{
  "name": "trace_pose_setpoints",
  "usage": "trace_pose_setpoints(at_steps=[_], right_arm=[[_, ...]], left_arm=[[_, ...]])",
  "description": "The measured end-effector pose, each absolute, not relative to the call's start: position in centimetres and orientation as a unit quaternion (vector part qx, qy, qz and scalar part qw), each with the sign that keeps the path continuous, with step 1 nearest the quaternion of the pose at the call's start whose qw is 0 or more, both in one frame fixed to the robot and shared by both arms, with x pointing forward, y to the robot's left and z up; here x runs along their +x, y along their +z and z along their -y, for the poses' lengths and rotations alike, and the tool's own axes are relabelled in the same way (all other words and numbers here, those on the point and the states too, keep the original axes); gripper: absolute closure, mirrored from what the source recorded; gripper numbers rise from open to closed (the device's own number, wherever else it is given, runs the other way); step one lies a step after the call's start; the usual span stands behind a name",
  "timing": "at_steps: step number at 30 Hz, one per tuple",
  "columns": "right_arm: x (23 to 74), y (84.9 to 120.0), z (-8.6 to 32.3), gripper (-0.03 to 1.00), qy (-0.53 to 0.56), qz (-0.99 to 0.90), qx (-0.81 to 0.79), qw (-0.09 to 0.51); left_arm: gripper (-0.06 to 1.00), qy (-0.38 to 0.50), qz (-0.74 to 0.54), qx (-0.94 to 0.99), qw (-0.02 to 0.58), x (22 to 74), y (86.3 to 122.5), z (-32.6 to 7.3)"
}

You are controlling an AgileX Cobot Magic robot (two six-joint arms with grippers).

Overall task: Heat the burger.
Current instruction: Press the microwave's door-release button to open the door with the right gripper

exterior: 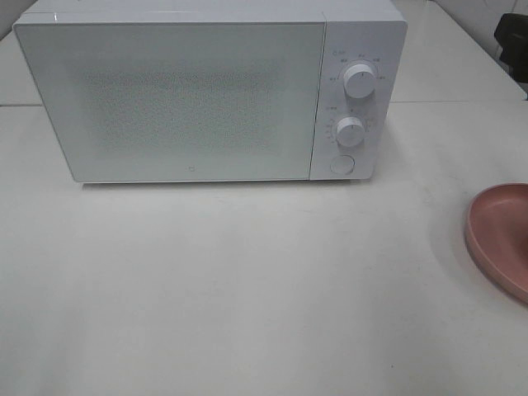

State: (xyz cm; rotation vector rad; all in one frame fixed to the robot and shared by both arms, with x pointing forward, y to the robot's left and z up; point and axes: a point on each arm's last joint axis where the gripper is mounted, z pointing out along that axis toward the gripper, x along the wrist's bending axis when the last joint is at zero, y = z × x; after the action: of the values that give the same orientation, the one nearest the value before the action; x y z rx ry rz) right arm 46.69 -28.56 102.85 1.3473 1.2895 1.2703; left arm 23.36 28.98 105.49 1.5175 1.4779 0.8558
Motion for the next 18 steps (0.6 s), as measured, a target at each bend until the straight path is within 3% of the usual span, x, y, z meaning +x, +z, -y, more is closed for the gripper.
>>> trace_pose_setpoints(at_steps=[5, 18], right_arm=[[46.7, 100.2, 28.6, 0.22, 0.488, -0.535, 0.532, 0.439], [45.6, 97.1, 28.7, 0.22, 0.476, -0.51, 0.554, 0.455]], left_arm=[[-0.04, 0.341, -0.588, 0.604, 0.415, 23.4, 105.5, -29.0], [-0.04, 0.341, -0.588, 0.604, 0.415, 23.4, 105.5, -29.0]])
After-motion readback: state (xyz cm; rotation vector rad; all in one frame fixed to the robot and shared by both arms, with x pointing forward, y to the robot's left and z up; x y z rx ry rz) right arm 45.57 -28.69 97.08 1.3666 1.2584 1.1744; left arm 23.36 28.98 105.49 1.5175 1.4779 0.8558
